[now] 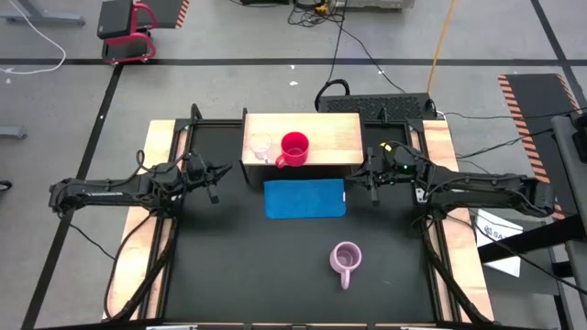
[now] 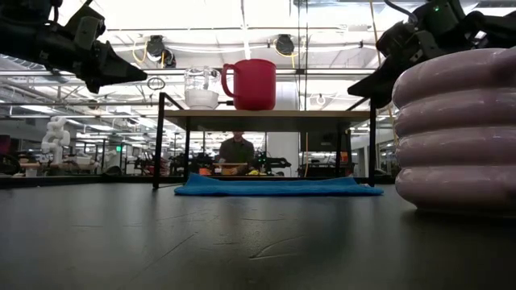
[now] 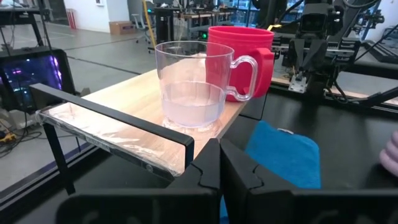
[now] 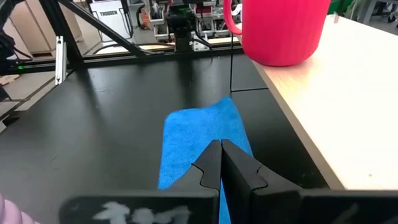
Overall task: Stack small to large cups/mugs on shelf
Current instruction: Put the red mug on the shelf
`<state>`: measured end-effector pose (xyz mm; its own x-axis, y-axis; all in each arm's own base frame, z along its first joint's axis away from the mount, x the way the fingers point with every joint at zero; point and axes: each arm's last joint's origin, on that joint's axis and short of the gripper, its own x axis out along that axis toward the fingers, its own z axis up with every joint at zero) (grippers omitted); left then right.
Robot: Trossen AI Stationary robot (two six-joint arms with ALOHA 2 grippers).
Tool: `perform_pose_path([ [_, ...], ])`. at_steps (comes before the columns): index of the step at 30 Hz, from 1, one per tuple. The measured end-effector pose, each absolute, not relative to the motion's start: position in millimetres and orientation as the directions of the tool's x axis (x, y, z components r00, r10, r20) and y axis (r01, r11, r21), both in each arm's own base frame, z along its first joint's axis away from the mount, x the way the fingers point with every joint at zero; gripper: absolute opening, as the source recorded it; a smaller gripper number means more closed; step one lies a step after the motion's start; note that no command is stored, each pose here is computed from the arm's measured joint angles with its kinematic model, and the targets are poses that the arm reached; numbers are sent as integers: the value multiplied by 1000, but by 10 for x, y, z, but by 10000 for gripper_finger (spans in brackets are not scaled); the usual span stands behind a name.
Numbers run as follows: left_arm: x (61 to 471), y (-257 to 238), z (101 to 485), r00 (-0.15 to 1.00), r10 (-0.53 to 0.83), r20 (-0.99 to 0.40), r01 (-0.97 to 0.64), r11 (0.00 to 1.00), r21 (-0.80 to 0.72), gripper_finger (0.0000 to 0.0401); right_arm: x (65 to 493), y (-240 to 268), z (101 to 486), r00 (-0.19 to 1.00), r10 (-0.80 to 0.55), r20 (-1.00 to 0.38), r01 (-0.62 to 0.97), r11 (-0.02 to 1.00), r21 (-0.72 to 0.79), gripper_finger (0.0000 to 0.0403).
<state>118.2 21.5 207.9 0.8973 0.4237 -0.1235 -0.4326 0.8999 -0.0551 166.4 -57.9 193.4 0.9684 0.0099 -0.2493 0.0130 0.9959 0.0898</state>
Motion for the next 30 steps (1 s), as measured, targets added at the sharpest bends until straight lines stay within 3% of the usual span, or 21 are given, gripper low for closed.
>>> perform_pose_path([
  [30,1183,215,2084,898,424,-119,-433,899,-67,31,1649,-572,1872,964,12,-266,12,996,90,0],
])
